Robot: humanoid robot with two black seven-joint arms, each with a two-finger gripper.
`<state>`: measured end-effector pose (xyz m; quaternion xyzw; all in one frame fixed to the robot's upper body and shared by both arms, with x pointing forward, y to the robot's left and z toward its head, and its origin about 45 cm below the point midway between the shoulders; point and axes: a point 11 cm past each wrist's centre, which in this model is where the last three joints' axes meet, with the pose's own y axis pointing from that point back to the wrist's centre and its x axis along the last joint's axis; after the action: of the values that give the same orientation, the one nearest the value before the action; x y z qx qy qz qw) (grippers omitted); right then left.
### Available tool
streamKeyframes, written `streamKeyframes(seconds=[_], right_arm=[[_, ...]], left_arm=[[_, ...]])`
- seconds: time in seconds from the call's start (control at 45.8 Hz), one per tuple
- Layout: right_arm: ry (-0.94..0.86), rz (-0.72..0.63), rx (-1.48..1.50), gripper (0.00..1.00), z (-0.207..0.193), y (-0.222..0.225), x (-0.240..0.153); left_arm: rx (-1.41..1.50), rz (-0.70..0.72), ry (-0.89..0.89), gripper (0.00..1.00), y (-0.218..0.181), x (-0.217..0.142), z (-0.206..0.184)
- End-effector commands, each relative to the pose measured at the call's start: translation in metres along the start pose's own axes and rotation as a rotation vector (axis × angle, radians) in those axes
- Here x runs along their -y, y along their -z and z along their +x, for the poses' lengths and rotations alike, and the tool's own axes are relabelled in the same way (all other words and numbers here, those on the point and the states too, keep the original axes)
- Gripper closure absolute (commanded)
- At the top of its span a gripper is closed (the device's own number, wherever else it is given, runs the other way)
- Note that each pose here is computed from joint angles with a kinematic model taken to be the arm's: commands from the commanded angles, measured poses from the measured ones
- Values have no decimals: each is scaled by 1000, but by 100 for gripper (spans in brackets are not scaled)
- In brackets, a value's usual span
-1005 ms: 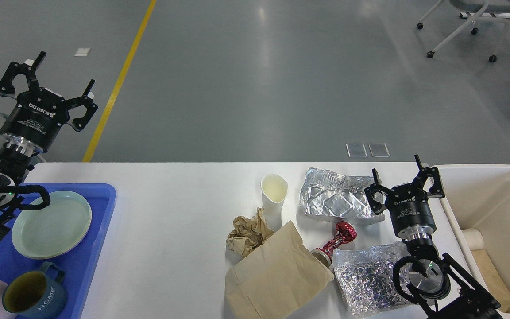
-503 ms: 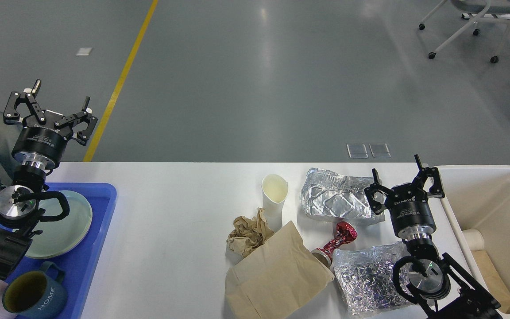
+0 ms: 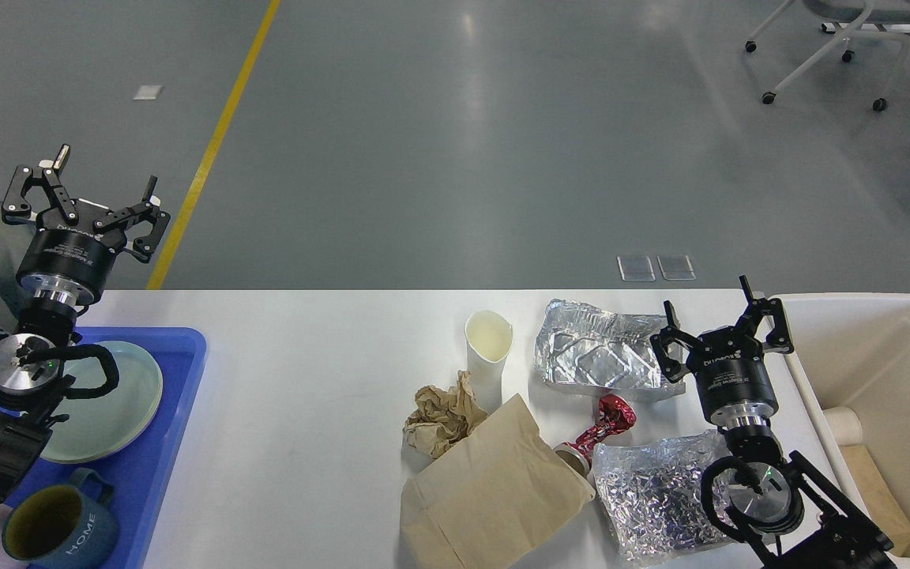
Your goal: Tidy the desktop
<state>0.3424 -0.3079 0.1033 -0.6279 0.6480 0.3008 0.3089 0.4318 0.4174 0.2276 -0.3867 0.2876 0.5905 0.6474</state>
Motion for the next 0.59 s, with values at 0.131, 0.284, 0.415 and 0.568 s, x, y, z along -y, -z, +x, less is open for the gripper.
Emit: streamKeyframes(seconds=[0.131,0.284,0.415,0.568], right_arm=[[0,-1,0,0,0,0,0],[0,-1,0,0,0,0,0],[0,1,0,0,0,0,0],[0,1,0,0,0,0,0]], left_arm=[[-16,-39,-38,4,8,-18,19],[-118,8,-93,4,71,-47,40],[-102,4,-136,4,74,-51,50],[14,8,-113,4,72,-52,49]])
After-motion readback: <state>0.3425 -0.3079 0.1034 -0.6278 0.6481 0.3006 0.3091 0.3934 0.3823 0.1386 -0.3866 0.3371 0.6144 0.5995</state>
